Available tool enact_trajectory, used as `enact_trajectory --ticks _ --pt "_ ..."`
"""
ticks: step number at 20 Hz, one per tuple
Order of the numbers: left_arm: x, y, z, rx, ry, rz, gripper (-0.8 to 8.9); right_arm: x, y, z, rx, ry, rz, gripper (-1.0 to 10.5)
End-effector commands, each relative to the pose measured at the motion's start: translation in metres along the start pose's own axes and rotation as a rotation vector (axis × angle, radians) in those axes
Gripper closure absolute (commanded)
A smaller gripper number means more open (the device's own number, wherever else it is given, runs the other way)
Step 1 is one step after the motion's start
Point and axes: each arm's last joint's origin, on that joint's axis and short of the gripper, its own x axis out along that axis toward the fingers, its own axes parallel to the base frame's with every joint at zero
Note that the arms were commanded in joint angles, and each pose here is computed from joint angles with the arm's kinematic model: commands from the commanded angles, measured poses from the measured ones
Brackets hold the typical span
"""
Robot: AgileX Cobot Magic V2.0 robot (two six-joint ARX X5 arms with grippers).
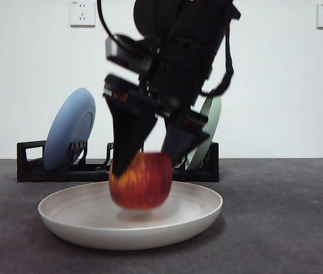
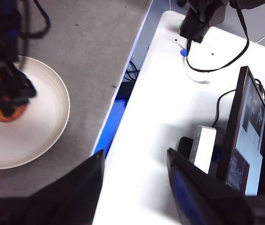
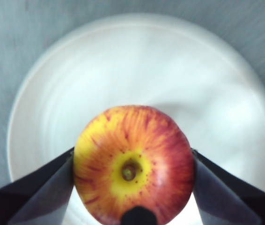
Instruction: Take the yellow plate from the plate rack,put the plate on the table,take the apple from the table,put the apple in the plate
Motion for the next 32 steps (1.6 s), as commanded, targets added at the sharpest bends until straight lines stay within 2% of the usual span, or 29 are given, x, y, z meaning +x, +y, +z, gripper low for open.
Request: enact_trajectory --ticks 1,9,10,13,14,22,26,32 --pt "0.001 0.0 -0.001 0.004 0.0 0.002 5.9 0.01 0.003 -0.005 0.004 -0.01 -0.036 9.6" --pt "0.001 0.001 0.0 0.004 -0.001 0.005 5.9 0.021 0.009 -0.014 0.001 -0.009 -0.065 9.4" --pt "0.001 0.001 0.0 0.004 -0.001 0.004 5.9 0.021 0.01 -0.014 0.0 -0.011 -0.064 8.9" --pt "0.001 0.001 0.0 0.003 0.0 0.005 5.9 0.021 0.012 -0.013 0.01 -0.012 -0.061 5.3" --pt "0.001 0.001 0.0 0.004 -0.001 0.005 5.9 0.021 0.012 -0.013 0.02 -0.013 -0.061 4.6" --pt "0.001 0.001 -0.001 0.004 0.0 0.005 5.9 -0.004 0.016 -0.01 0.018 -0.064 -0.053 4.4" --pt "0.001 0.001 -0.001 0.004 0.0 0.005 5.9 -0.049 0.022 -0.016 0.038 -0.1 -0.076 4.4" --pt "0.001 0.001 -0.001 0.004 0.001 0.005 5.9 -0.138 0.038 -0.056 0.071 -0.115 -0.073 4.5"
